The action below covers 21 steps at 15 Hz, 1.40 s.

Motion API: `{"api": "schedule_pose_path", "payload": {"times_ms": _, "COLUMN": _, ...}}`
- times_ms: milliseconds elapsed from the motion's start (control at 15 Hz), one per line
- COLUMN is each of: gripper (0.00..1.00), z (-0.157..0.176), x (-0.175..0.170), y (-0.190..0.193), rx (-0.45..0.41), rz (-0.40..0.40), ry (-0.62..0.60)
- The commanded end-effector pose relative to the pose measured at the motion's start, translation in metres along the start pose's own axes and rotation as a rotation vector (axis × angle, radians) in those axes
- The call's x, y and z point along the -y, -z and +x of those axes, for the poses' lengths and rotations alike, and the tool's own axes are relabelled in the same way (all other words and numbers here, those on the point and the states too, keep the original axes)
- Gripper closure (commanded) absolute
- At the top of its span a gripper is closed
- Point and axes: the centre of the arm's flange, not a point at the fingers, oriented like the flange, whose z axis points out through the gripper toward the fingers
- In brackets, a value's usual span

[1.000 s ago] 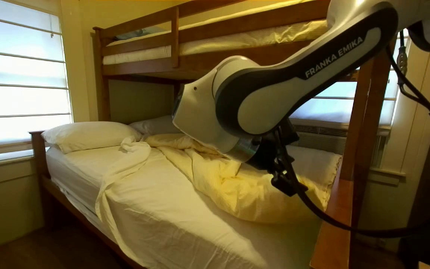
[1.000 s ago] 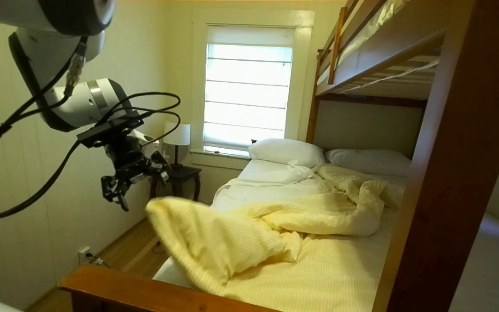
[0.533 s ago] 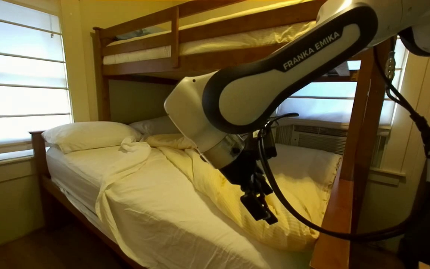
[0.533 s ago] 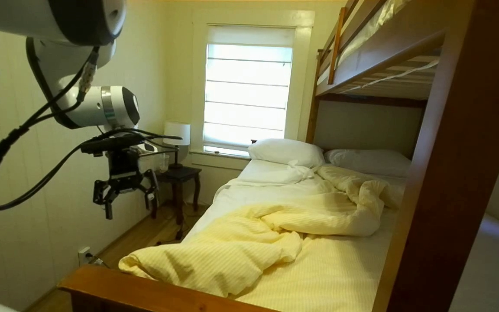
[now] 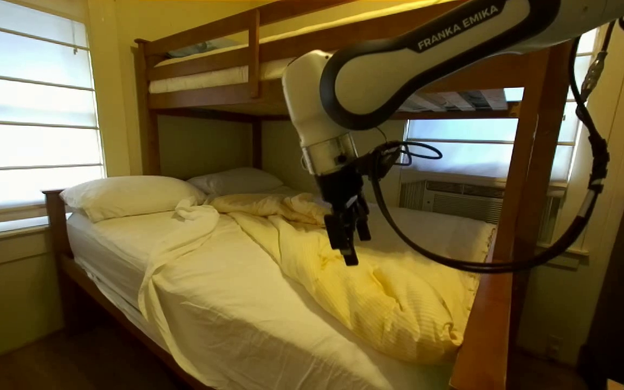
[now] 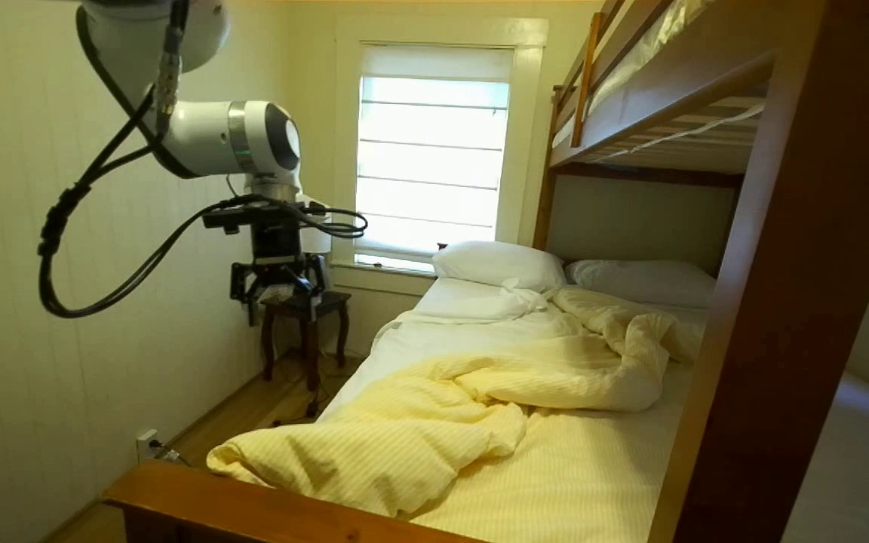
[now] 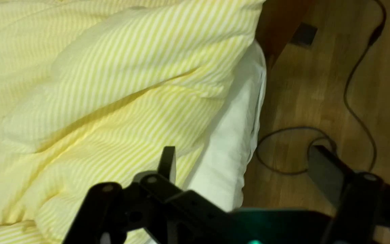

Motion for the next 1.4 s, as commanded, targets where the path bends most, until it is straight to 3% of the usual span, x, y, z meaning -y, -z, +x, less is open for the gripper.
{"api": "schedule_pose_path", "payload": {"times_ms": 0, "gripper": 0.0, "z": 0.0, "x": -0.019, "y": 0.007, "rx": -0.045, "rz": 0.011, "ry": -0.035}}
{"api": "schedule_pose_path", "payload": {"times_ms": 133, "gripper": 0.0, "z": -0.002, "x": -0.035, "y": 0.01, "rx": -0.06, "rz": 0.016, "ry": -0.054}}
{"api": "schedule_pose_path", "payload": {"times_ms": 400, "gripper": 0.0, "z": 0.001, "x": -0.019, "y": 0.007, "rx": -0.052, "rz": 0.011, "ry": -0.029}}
{"api": "schedule_pose_path", "payload": {"times_ms": 467, "gripper": 0.0, "z": 0.008, "x": -0.031, "y": 0.0, "rx": -0.056, "rz": -0.001, "ry": -0.089}}
{"api": "schedule_pose_path", "payload": {"times_ms": 1000, "gripper": 0.0, "z": 0.084, "x": -0.241, "y": -0.069, "rx": -0.153, "rz": 0.172, "ry": -0.516}}
{"api": "schedule_pose_path", "payload": {"times_ms": 1200, "gripper": 0.0, "z": 0.103, "x": -0.32, "y": -0.068, "rx": -0.211, "rz": 0.252, "ry": -0.648}}
{"api": "schedule_pose_path", "payload": {"times_ms": 1333, "gripper": 0.0, "z": 0.106, "x": -0.364, "y": -0.066, "rx": -0.232, "rz": 0.356, "ry": -0.699}}
